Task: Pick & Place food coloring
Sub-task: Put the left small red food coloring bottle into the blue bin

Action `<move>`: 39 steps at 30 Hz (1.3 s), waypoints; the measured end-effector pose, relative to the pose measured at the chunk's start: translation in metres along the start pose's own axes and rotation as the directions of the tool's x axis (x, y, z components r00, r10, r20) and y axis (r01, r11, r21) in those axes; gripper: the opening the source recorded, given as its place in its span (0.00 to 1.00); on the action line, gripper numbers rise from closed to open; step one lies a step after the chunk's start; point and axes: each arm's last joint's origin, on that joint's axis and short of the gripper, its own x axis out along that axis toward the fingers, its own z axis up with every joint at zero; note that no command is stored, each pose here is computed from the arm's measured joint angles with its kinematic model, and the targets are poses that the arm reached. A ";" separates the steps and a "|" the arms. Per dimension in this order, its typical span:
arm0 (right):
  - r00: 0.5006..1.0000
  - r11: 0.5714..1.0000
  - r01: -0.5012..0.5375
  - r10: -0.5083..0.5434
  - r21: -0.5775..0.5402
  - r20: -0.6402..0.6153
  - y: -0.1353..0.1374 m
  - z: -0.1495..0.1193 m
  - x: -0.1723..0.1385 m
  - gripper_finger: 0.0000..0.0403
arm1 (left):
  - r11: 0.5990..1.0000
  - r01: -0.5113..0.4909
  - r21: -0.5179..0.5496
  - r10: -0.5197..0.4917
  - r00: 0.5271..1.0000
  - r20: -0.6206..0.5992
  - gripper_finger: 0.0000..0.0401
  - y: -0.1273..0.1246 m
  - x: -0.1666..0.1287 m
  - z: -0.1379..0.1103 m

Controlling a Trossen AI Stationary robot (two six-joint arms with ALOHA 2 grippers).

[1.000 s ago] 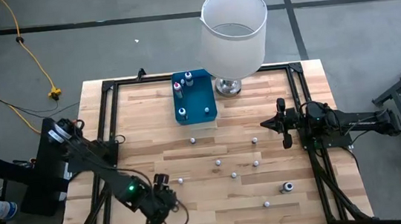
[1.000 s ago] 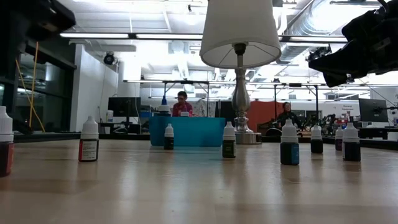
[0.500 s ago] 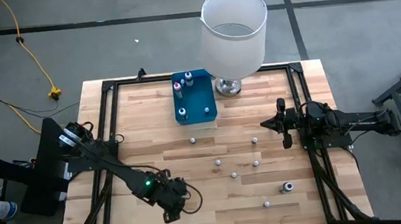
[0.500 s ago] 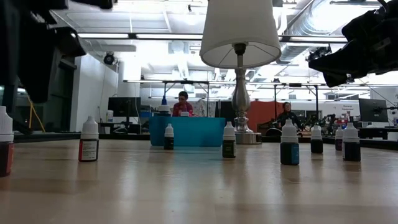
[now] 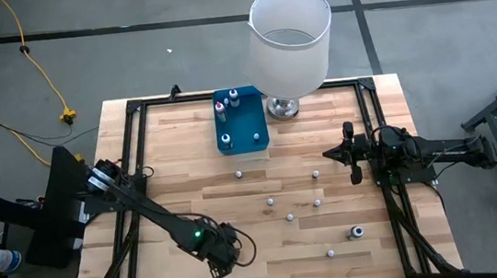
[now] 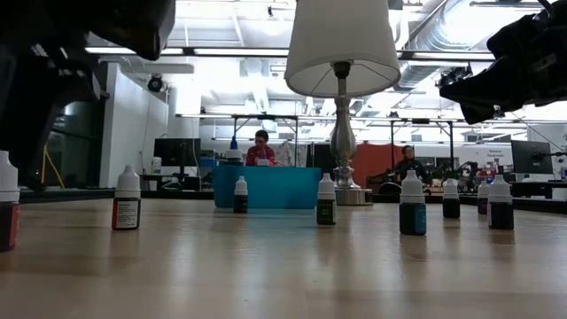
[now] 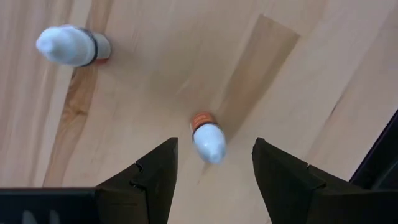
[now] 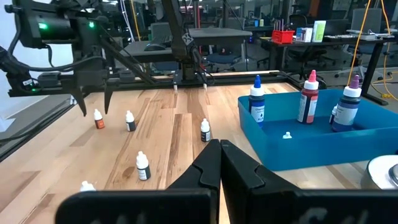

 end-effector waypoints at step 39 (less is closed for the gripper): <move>1.000 1.000 0.000 0.000 0.000 0.000 0.000 0.000 0.000 0.00 | 0.998 -0.050 0.025 0.050 0.999 -0.006 0.49 -0.001 0.005 0.002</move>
